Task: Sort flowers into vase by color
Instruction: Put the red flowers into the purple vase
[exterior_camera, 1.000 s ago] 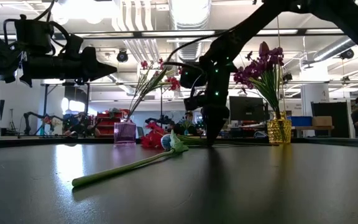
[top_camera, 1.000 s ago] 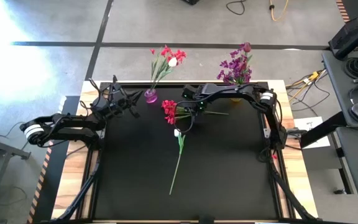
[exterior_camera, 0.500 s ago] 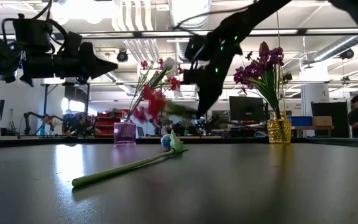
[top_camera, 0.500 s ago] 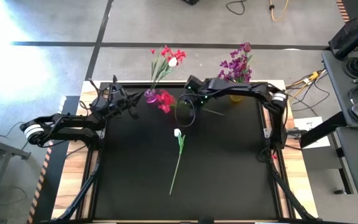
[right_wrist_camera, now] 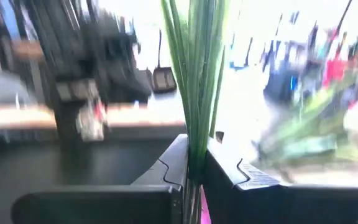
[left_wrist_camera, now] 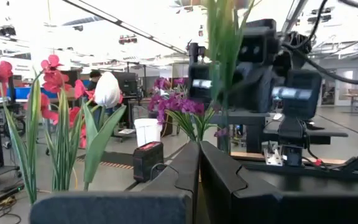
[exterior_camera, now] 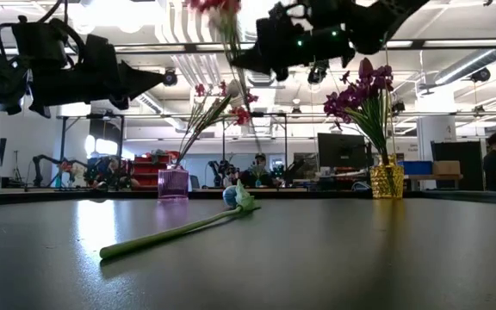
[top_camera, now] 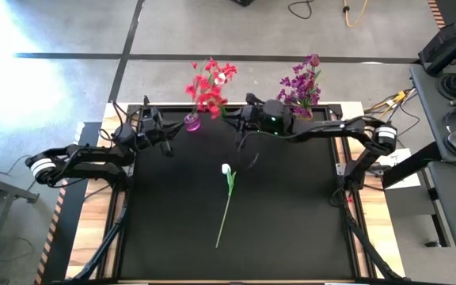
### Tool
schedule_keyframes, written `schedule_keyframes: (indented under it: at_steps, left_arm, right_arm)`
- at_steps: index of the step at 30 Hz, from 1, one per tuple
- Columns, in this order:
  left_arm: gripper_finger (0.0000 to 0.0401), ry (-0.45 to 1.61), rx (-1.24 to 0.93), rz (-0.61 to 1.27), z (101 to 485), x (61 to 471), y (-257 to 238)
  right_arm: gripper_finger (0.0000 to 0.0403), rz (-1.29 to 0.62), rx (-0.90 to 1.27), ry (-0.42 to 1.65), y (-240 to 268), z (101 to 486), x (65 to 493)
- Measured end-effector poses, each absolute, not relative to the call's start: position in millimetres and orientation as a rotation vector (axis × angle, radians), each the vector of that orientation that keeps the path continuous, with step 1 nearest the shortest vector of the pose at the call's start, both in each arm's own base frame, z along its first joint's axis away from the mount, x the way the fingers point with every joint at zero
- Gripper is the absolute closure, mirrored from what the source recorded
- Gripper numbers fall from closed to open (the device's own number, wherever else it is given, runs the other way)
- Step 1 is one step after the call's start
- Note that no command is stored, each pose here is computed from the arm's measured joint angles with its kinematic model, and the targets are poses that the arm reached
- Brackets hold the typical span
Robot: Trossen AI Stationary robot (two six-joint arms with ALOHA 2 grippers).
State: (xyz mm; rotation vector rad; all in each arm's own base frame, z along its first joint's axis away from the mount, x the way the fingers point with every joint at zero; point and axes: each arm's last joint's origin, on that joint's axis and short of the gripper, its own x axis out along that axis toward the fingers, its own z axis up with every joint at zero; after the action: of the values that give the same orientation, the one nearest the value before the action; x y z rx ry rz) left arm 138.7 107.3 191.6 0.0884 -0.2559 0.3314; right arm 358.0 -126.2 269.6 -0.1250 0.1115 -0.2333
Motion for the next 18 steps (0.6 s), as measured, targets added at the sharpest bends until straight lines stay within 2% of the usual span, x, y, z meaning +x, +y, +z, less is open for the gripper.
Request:
schedule_keyframes:
  at_steps: [4, 9, 18]
  left_arm:
    - [0.0401, -0.261, 0.092, 0.332, 192.2, 138.5, 107.3]
    - [0.0401, -0.264, 0.105, 0.368, 192.6, 138.1, 108.1]
    - [0.0401, -0.358, 0.162, 0.555, 195.2, 122.6, 101.4]
  right_arm:
    - [0.0375, -0.230, -0.119, -0.080, -117.0, 269.3, 363.2]
    - [0.0375, -0.334, -0.136, -0.209, -108.8, 264.3, 385.3]
    - [0.0374, -0.543, -0.226, -0.268, -109.7, 245.0, 458.2]
